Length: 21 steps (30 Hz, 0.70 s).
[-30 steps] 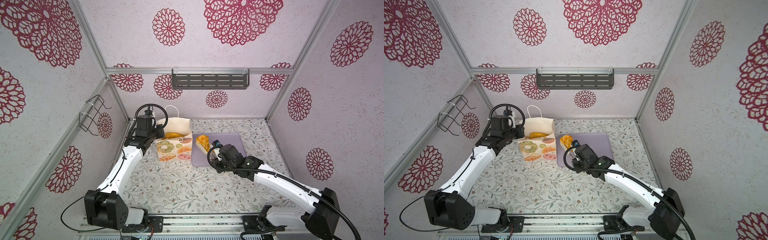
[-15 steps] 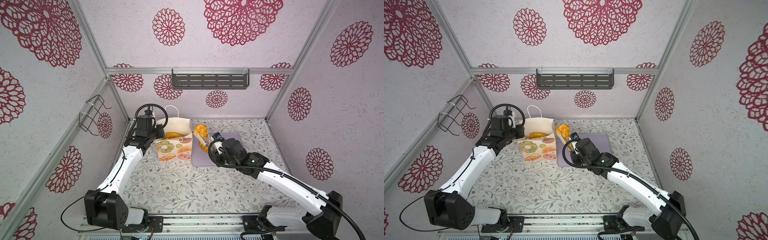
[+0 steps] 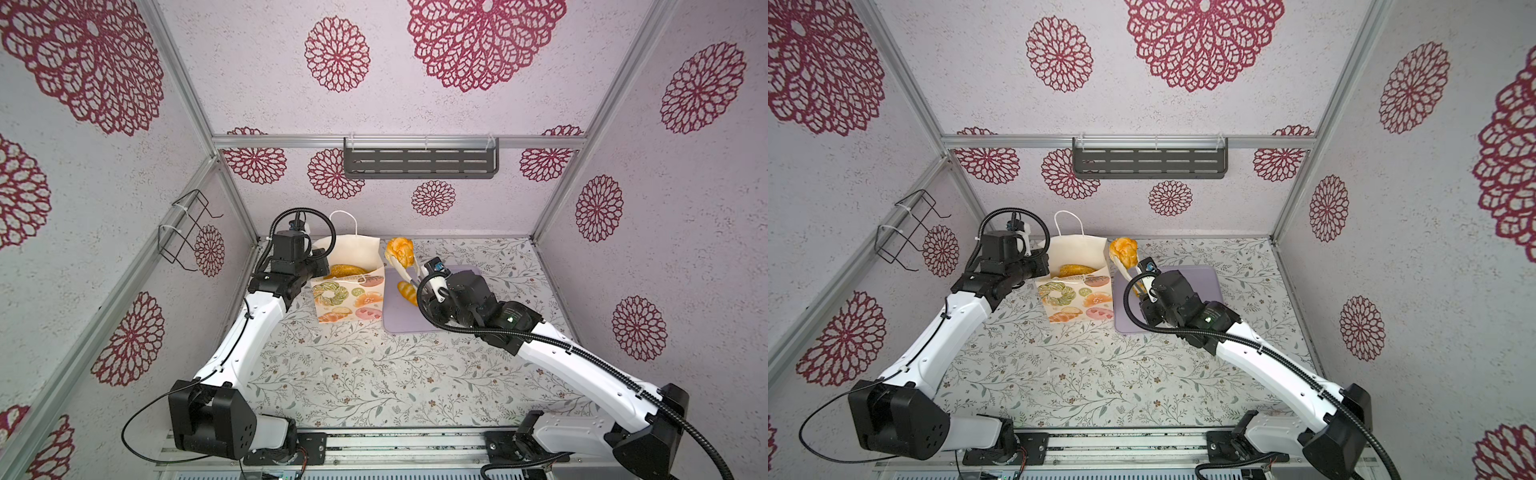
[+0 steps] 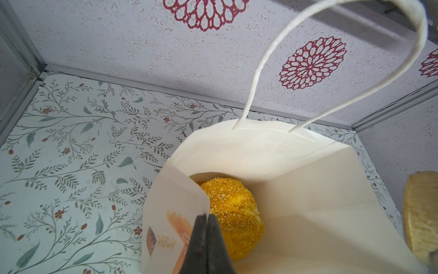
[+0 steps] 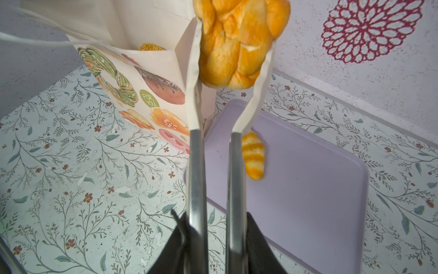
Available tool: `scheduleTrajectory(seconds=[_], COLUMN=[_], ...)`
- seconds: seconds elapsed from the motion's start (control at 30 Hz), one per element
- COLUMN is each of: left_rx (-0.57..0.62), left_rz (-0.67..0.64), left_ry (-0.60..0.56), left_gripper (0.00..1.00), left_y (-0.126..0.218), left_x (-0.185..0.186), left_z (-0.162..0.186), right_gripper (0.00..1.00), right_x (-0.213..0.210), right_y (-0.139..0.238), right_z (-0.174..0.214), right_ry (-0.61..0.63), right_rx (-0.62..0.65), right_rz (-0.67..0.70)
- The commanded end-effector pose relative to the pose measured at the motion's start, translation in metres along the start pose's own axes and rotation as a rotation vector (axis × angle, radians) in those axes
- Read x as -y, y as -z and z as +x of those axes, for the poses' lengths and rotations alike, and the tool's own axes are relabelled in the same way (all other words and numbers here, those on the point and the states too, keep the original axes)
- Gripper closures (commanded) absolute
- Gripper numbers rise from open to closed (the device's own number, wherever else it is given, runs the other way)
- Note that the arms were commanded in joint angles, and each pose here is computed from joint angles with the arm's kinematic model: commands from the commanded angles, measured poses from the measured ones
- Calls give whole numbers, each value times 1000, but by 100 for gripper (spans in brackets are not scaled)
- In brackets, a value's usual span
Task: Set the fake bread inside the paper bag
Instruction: 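Lift the pastry in the tongs up off the tray, then carry the pastry in the tongs over the bag's opening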
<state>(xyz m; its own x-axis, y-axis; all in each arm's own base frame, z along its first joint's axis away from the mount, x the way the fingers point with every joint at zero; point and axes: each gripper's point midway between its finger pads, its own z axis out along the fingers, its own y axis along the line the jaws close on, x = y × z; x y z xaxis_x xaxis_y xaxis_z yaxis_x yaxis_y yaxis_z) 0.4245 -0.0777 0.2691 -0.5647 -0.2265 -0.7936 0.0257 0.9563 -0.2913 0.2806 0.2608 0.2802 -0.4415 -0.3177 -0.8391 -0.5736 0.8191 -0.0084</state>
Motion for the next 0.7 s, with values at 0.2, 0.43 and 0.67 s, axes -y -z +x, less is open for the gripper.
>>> scheduleTrajectory(seconds=[0.2,0.43,0.67], left_rx=[18,19,24], left_rz=[31,33,33], left_ry=[-13,-14,-16], left_gripper=[100,100,100], left_y=[3,4,6], left_x=[11,12,12], left_z=[-6,-6,-8], right_gripper=[66,66,66], right_x=[0,-5,-12], right_y=[17,16,13], right_z=[-56,-70,-81], right_ry=[8,24,22], right_rx=[170,187,203], right_rz=[6,-14,-42])
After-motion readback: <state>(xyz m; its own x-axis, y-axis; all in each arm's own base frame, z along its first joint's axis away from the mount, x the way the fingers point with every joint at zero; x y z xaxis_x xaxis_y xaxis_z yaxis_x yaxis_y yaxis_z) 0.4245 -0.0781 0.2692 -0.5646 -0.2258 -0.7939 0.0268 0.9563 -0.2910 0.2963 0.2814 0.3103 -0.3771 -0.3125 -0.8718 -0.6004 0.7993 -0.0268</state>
